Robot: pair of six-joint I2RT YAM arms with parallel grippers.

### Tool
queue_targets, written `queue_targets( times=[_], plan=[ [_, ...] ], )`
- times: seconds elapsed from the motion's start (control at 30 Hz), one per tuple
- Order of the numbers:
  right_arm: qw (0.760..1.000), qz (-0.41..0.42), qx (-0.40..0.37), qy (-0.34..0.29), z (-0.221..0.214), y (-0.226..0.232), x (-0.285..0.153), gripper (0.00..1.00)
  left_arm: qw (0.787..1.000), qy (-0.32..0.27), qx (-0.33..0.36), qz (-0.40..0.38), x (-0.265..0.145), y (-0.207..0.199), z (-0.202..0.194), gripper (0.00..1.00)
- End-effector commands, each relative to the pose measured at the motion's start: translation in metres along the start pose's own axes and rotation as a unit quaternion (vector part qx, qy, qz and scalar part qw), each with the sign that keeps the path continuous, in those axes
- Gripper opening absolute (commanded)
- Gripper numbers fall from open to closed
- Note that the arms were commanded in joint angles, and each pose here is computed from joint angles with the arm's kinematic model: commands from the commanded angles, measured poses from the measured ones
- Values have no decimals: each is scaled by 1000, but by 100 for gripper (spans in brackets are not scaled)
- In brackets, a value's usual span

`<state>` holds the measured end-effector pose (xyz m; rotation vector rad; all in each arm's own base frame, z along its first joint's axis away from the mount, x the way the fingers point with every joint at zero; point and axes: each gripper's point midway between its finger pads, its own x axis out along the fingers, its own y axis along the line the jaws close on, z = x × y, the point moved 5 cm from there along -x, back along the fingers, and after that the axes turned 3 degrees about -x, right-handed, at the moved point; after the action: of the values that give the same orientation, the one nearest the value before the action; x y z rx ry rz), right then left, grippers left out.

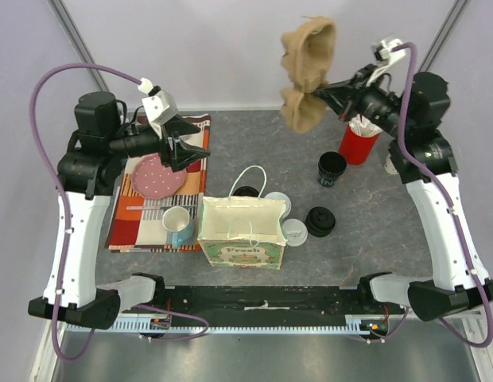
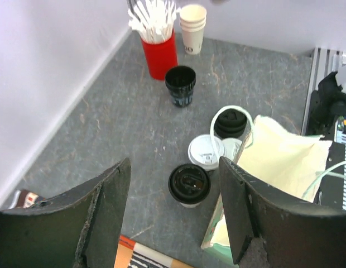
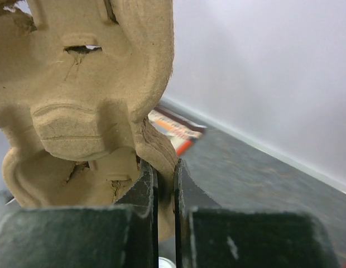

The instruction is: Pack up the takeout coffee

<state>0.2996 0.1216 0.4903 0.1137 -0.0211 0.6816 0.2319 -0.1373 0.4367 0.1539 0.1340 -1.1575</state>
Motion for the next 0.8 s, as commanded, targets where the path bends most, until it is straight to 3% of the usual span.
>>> queue_targets(
  times=[0.0, 0.13, 0.33, 0.43, 0.77],
  plan=[
    [982, 176, 0, -70, 31, 63, 15, 0, 1000, -13, 16, -23, -18, -25, 29, 71],
    [947, 307, -41, -89, 22, 116, 23, 0, 997, -23, 42, -52, -38, -51, 57, 71],
    [910, 401, -59, -92, 11, 162, 23, 0, 995, -59, 69, -40, -61, -75, 92, 77],
    [888, 444, -71, -97, 8, 188, 20, 0, 995, -58, 62, -45, -63, -81, 90, 99],
    [861, 492, -62, -112, 6, 222, 19, 0, 986, -92, 35, -138, -68, -109, 104, 100]
  ],
)
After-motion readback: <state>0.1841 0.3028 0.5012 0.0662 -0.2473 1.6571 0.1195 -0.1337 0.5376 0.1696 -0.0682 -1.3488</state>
